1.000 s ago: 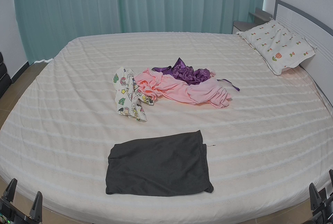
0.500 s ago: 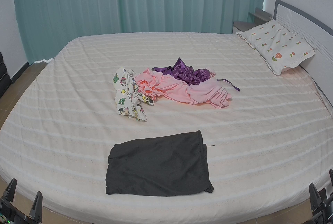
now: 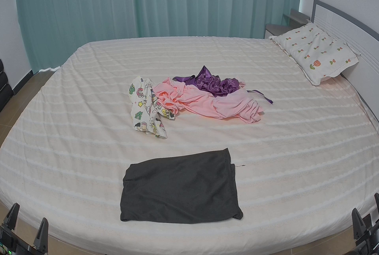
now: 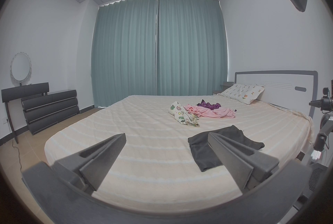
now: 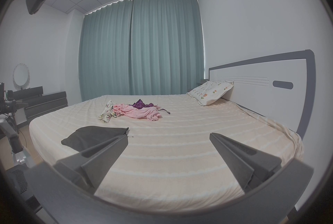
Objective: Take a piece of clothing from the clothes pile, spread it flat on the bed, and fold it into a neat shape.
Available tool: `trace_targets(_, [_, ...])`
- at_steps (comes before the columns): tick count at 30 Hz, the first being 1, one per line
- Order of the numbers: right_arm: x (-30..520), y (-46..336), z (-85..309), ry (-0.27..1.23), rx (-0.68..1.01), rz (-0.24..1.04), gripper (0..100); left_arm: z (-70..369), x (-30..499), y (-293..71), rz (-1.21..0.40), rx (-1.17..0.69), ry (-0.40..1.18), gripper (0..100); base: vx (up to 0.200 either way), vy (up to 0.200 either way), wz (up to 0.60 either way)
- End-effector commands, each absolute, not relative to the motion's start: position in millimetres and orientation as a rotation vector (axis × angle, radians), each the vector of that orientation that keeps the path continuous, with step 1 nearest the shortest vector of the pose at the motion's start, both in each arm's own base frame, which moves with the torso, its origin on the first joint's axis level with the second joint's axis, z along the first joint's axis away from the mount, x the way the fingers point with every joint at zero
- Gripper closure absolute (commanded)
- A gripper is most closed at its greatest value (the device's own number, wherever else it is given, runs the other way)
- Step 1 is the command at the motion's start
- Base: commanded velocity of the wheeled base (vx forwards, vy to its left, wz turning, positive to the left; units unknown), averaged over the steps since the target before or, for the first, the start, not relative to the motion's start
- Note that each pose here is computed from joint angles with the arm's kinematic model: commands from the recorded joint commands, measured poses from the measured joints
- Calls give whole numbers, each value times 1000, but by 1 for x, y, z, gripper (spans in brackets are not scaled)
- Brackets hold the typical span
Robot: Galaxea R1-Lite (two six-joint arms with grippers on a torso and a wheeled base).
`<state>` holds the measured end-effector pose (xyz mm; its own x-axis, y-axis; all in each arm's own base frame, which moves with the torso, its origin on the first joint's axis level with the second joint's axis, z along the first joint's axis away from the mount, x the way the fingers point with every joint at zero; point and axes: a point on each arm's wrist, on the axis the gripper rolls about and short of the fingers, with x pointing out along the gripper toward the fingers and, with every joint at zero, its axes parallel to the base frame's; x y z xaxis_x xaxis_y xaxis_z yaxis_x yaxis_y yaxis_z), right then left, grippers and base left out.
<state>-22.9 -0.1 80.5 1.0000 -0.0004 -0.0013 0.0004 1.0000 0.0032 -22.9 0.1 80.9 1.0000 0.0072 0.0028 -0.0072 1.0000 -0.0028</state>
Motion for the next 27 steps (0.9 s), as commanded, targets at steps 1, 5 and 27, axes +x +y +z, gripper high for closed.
trace_targets(1, [-23,0,75,2,3,0,0,76,-23,0,8,-3,2,0,0,0,0])
trace_targets(5, [-23,0,75,3,3,0,0,76,-23,0,8,-3,2,0,0,0,0])
trace_targets(27, [-23,0,75,3,5,-5,0,76,-23,0,9,-3,2,0,0,0,0])
